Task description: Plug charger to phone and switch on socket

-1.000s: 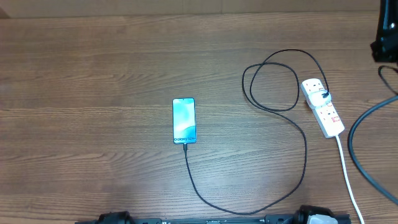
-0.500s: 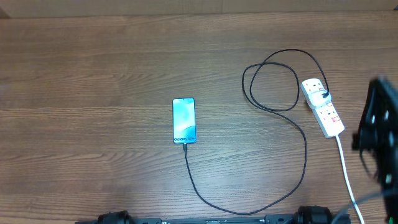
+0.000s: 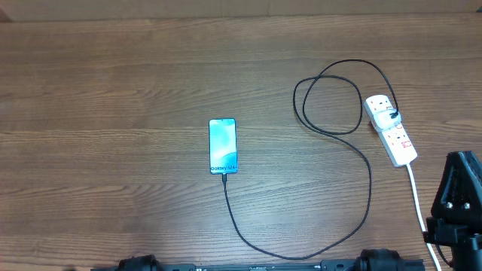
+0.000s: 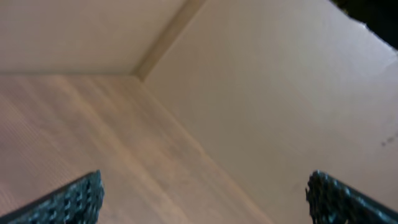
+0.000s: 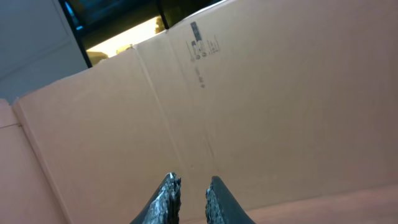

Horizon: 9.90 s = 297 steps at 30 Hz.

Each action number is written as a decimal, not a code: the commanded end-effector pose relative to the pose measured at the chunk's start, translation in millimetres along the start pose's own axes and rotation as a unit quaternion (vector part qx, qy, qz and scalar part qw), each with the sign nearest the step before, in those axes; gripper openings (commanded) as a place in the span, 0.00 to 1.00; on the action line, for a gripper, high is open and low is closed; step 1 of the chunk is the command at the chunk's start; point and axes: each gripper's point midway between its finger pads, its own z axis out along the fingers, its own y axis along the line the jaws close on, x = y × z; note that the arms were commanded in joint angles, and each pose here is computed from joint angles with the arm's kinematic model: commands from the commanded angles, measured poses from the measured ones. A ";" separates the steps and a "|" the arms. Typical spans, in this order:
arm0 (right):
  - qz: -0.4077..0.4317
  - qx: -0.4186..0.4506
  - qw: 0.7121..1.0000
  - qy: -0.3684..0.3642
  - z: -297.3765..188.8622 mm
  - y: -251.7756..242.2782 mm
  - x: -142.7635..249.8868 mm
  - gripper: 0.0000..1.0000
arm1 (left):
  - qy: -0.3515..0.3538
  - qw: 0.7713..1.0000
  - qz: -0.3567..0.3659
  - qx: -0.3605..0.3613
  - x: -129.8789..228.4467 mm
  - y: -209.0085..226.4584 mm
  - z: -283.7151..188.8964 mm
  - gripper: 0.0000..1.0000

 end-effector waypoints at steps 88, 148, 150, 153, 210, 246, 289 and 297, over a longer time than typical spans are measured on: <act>-0.039 -0.118 0.959 -0.255 -67.5 61.3 -112.7 0.78 | 0.120 0.968 0.174 0.134 238.4 42.5 198.6 0.99; -0.088 -0.184 0.902 -0.380 -218.9 80.3 -133.3 1.00 | 0.096 0.921 0.343 0.158 239.3 41.0 198.0 1.00; -0.089 -0.185 0.901 -0.382 -218.9 80.5 -133.7 1.00 | 0.096 0.921 0.343 0.158 239.3 41.0 198.0 1.00; -0.086 -0.182 0.897 -0.394 -214.9 78.5 -135.9 1.00 | 0.096 0.921 0.343 0.158 239.2 41.1 198.0 1.00; 0.064 0.109 0.980 0.154 29.4 -149.4 327.9 1.00 | 0.096 0.921 0.343 0.158 239.3 41.1 198.0 0.99; -0.111 0.165 0.976 0.089 21.6 -189.0 283.1 1.00 | 0.096 0.921 0.343 0.158 239.4 41.2 198.0 0.99; -0.158 0.059 0.978 0.121 30.4 -142.2 303.2 1.00 | 0.096 0.921 0.343 0.158 239.3 41.1 198.0 1.00; -0.158 0.059 0.978 0.121 30.4 -142.2 303.2 1.00 | 0.096 0.921 0.343 0.157 239.2 41.1 198.0 1.00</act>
